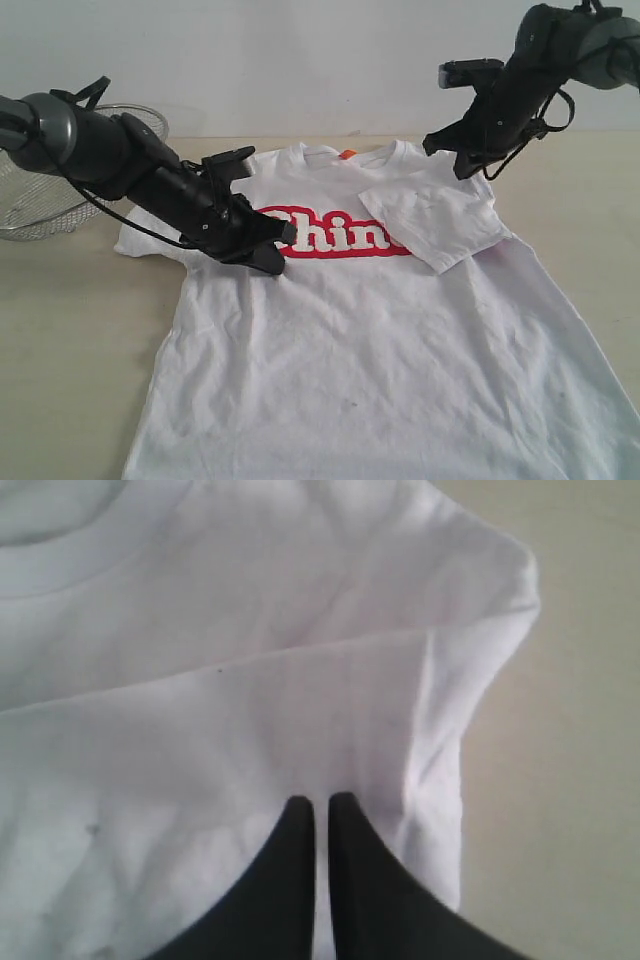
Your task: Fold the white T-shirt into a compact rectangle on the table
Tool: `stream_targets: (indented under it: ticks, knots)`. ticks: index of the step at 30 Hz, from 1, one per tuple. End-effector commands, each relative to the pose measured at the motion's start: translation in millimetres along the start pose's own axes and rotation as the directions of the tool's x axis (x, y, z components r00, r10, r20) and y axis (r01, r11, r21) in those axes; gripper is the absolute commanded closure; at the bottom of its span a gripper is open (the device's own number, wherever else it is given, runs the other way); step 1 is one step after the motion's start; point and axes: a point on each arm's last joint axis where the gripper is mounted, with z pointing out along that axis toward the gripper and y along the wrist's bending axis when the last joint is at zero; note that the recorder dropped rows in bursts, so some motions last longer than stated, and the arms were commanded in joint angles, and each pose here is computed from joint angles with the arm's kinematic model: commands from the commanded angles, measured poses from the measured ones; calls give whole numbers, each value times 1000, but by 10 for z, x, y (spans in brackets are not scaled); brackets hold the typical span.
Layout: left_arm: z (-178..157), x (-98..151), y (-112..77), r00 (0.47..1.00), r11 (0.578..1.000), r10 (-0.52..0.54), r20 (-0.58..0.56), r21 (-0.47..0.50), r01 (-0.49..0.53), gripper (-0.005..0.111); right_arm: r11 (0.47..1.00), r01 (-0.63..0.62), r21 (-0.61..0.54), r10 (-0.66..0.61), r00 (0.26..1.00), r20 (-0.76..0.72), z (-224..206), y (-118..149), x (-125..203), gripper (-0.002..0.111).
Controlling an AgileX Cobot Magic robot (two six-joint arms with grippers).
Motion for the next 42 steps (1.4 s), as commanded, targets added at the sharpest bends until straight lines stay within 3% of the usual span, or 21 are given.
stream_targets:
  ticks: [1, 5, 12, 20, 25, 30, 35, 39, 42]
  knots:
    - [64, 22, 40, 1000, 1000, 0, -11, -17, -1, 102, 1000, -17, 15, 18, 1000, -8, 90, -12, 19, 108]
    - [64, 23, 44, 1000, 1000, 7, -12, -21, -7, 102, 998, -33, 60, 37, 997, -61, 244, -68, 106, 108]
    - [64, 23, 44, 1000, 1000, 7, -12, -21, -7, 102, 952, 12, 305, 20, 995, -99, 218, -304, 146, 108]
    - [64, 23, 46, 1000, 1000, 9, -12, -24, -9, 102, 918, 41, 394, -14, 997, -72, 167, -423, 109, 108]
    - [64, 24, 47, 1000, 1000, 12, -13, -25, -12, 102, 903, -15, 429, 33, 999, -33, -173, -500, -51, 108]
    - [60, 24, 57, 1000, 1000, 11, -13, -27, -12, 102, 980, 27, 200, -29, 1000, 9, -613, -222, -212, 108]
    - [-109, -59, 28, 997, 997, 70, 22, -44, -69, 102, 993, 82, -89, -80, 997, 23, -814, 96, -229, 108]
    - [-379, -215, -34, 986, 988, 124, 116, -107, -112, 102, 989, 80, -128, -78, 997, 18, -763, 320, -251, 108]
    - [-571, -261, 19, 983, 983, 124, 138, -149, -103, 102, 980, 114, -163, -116, 993, -2, -686, 590, -236, 108]
